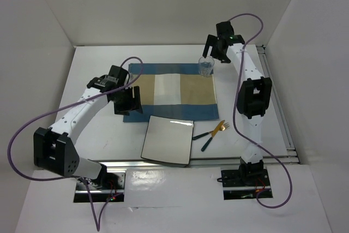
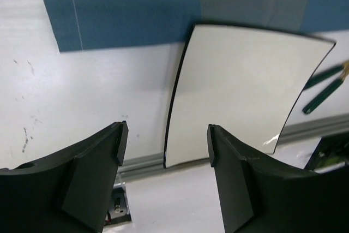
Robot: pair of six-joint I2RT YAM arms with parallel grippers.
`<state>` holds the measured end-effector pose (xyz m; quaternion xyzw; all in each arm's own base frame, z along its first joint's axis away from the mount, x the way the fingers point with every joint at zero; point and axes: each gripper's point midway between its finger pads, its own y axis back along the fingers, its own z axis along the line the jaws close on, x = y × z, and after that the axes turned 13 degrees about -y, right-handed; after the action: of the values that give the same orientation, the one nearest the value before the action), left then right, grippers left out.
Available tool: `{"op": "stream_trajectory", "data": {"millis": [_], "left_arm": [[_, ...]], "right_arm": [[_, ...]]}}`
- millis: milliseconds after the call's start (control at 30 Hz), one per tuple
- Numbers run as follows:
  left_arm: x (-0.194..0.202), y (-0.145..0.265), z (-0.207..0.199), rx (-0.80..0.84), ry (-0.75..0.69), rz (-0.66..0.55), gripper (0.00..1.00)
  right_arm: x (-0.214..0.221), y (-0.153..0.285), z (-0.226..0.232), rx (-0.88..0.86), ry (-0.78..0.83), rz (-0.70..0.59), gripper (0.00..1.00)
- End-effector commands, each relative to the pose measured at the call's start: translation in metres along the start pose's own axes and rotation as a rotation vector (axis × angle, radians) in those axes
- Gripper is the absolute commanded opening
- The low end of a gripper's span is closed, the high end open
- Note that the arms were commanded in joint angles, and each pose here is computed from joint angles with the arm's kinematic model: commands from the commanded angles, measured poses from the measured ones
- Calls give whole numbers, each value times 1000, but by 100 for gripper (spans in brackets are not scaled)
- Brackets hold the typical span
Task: Set the dinner table for one person
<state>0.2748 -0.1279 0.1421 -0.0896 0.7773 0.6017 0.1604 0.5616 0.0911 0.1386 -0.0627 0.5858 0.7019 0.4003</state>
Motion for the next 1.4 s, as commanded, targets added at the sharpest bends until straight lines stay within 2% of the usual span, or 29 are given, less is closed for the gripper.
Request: {"op": "stream_trajectory", "data": {"millis": [0,67,167,233,267,300,333,367,433,500,767,933,1100,1367], "left_arm": [[20,9,-12,73,-53,-16,77],[34,6,-13,84,-47,8,77],[62,1,-16,101,-20,56,77],[81,-4,-17,101,-20,95,77],[88,-5,-21,113,-20,104,77],[89,-6,-22,105,-12,105,77],[90,-6,-25,101,-18,107,77],[95,-10,-29,102,-28,132,77],[104,-13,-30,76,11,180,77],[119,-19,-32,62,47,229,77],[136,-28,-36,77,132,202,79],[157,-43,-34,93,178,246,79],[154,-51,-47,208,179,179,79],[165,-64,-59,333,199,162,77]], "right_arm": [[-51,119,36,-183,-8,-166,99],[-44,159,42,-228,22,-184,99],[10,165,24,-160,79,-85,99],[63,178,8,-140,112,0,99],[71,204,2,-167,100,-27,99],[114,192,-20,-128,90,58,99],[133,199,-24,-157,84,85,99],[136,225,-25,-236,47,57,99],[180,226,-45,-235,-10,142,98],[200,242,-56,-272,-79,160,98],[226,256,-83,-233,-106,212,96],[230,254,-86,-229,-52,225,96],[232,248,-81,-236,-40,247,96],[227,238,-72,-250,18,249,96]]}}
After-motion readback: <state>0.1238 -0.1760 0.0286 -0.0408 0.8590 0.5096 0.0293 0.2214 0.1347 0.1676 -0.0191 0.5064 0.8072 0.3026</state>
